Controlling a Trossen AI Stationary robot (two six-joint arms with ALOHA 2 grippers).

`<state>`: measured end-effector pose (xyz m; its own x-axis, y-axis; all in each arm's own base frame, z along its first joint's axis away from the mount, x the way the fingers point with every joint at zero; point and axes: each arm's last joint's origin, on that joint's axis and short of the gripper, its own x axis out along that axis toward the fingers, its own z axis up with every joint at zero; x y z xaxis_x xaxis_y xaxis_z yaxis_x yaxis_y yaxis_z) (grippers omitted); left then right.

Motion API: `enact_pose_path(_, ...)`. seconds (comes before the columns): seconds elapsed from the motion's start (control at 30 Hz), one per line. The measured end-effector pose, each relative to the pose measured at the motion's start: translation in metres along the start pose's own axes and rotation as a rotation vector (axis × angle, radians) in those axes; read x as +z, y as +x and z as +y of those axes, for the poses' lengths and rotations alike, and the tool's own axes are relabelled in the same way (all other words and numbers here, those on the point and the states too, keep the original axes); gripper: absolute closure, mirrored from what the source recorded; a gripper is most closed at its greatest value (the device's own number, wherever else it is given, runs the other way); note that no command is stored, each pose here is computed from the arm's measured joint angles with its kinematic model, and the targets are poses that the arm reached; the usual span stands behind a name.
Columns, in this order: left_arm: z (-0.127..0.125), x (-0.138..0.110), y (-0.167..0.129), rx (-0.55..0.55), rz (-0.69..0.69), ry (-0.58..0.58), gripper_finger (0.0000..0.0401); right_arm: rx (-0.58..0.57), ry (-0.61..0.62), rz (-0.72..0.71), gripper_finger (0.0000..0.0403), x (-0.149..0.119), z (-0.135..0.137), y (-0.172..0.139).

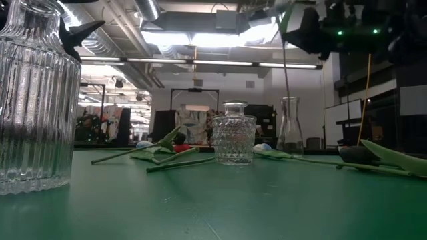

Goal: Sort flowers into vase by color
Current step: Put the middle white tulip into the top transparent flower vase

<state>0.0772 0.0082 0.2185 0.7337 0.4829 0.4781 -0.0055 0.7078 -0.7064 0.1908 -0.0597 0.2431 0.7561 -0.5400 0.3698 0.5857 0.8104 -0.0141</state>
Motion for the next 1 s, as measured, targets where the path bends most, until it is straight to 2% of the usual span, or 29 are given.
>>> enact_pose_path(0.1,0.000,0.000,0.000,0.000,0.000,0.000,0.0201,-0.020,0.006,-0.028,0.0393,-0.006,-0.004,-0.012)
enact_pose_path(0.33,0.000,0.000,0.000,0.000,0.000,0.000,0.0201,-0.060,0.031,0.019,0.0393,-0.024,-0.009,-0.032)
enact_pose_path(0.77,0.001,-0.001,0.000,0.030,-0.003,0.009,0.0201,0.000,0.038,0.073,0.0393,-0.036,-0.005,-0.030)
enact_pose_path(1.0,0.002,-0.002,0.000,0.034,0.005,0.004,0.0201,0.013,0.056,0.022,0.0393,-0.042,-0.003,-0.027)
